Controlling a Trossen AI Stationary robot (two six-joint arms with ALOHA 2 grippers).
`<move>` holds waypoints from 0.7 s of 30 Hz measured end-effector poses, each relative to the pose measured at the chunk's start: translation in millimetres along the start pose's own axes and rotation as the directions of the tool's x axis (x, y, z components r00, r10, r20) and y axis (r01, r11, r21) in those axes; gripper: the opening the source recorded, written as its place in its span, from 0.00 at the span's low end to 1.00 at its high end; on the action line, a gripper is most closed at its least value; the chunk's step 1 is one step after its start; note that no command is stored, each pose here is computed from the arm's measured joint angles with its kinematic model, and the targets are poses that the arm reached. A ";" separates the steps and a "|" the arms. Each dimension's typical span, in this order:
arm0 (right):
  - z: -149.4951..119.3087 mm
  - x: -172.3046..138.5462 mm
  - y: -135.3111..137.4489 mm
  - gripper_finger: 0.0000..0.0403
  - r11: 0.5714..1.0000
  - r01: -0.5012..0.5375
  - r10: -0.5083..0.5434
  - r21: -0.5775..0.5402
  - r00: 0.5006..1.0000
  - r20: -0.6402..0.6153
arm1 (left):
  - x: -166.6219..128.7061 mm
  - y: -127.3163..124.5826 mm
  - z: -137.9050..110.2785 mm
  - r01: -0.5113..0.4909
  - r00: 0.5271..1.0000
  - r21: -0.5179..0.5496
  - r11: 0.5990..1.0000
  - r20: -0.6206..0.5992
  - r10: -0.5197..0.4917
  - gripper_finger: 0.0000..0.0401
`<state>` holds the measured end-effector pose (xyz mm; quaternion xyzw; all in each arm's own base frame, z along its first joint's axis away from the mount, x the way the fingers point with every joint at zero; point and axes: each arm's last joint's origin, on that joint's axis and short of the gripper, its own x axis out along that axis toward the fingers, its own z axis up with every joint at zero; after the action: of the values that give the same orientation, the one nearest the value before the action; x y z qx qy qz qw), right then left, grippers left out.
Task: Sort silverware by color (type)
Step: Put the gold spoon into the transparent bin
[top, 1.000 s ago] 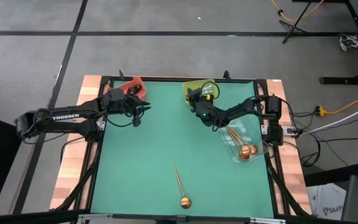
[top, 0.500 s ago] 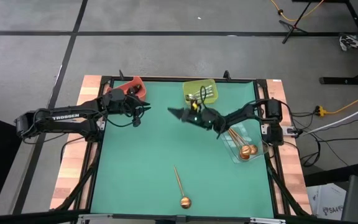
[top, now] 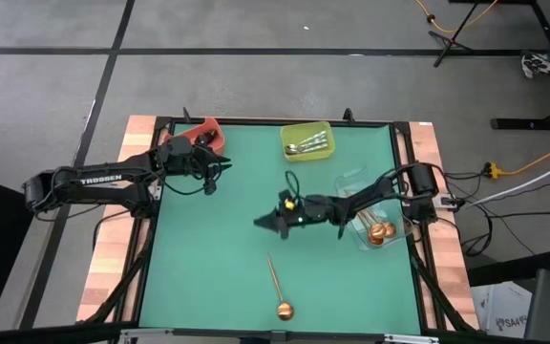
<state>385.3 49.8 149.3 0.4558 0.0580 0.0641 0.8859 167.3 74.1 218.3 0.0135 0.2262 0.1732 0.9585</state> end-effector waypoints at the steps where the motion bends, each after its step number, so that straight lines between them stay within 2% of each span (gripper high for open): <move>1: -4.9 0.1 0.7 0.08 1.000 0.003 -0.003 0.000 0.999 -0.036 | 0.0 0.0 0.0 0.000 1.000 0.000 1.000 0.000 0.000 0.18; 8: -33.7 -1.4 5.5 0.08 0.999 0.038 -0.037 0.000 0.976 -0.216 | 0.0 0.0 0.0 0.000 1.000 0.001 1.000 0.000 0.000 0.18; 21: -58.6 -4.8 15.9 0.08 0.999 0.033 -0.032 -0.002 0.942 -0.333 | 0.0 0.0 0.0 0.000 1.000 0.001 1.000 0.000 0.000 0.18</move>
<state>370.1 105.1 128.7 0.4388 0.2147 0.1255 0.8635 167.3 74.1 218.3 0.0140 0.2262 0.1729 0.9585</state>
